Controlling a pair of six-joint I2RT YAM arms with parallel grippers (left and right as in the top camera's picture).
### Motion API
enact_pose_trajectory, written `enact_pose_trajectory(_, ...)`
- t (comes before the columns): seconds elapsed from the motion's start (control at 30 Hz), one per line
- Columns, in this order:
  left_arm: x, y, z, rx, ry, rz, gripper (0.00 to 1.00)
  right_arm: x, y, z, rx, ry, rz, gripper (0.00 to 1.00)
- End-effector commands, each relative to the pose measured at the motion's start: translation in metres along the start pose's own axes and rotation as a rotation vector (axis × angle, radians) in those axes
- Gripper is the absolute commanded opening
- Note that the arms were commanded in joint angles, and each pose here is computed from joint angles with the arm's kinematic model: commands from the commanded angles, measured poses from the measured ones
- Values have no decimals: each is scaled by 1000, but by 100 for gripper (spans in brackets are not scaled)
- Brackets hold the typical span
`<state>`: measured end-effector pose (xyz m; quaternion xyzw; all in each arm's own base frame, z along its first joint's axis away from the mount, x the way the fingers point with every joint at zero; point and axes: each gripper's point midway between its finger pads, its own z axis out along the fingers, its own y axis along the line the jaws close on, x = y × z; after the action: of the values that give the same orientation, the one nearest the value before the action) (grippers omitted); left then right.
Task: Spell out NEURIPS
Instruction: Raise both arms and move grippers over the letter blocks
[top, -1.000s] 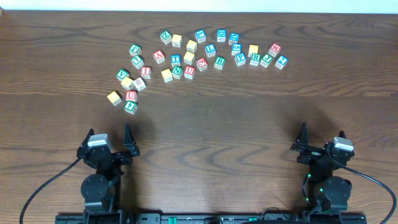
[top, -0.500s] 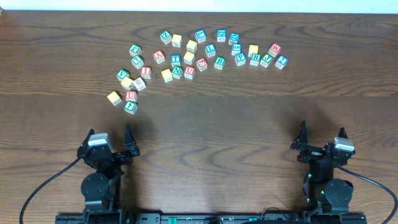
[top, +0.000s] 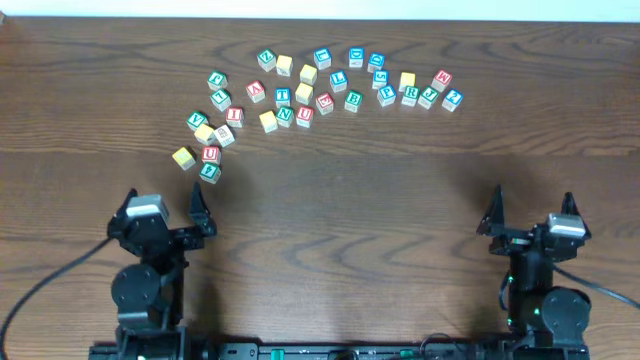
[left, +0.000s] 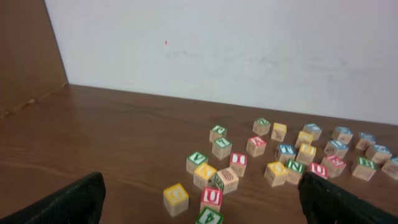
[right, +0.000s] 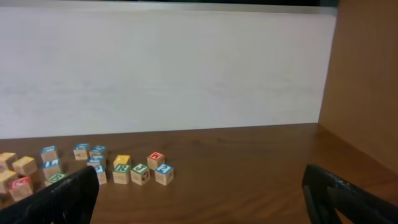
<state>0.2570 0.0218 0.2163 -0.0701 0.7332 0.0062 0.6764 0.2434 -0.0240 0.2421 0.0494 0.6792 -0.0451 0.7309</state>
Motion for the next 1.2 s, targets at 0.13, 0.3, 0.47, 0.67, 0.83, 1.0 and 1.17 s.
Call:
enact_pose_trajectory(0.13, -46, -3, 14, -11, 3, 17, 98, -35, 16, 18, -83, 40, -22, 99)
enact_pose_trajectory(0.3, -65, -11, 27, 17, 69, 19, 98, -49, 34, 41, -172, 142, -23, 99)
enact_pose_trajectory(0.47, -79, -24, 40, 70, 178, 19, 98, -57, 43, 62, -209, 278, -22, 99)
enact_pose_trajectory(0.67, -94, -33, 56, 101, 297, 29, 97, -62, 53, 82, -252, 427, -14, 99)
enact_pose_trajectory(0.83, -105, -34, 71, 97, 403, 49, 98, -61, 62, 99, -294, 545, 1, 99)
enact_pose_trajectory(1.0, -109, -36, 87, 93, 519, 68, 98, -59, 74, 116, -349, 642, 23, 99)
enact_pose_trajectory(1.17, -105, -36, 105, 88, 638, 72, 97, -57, 82, 131, -387, 723, 34, 99)
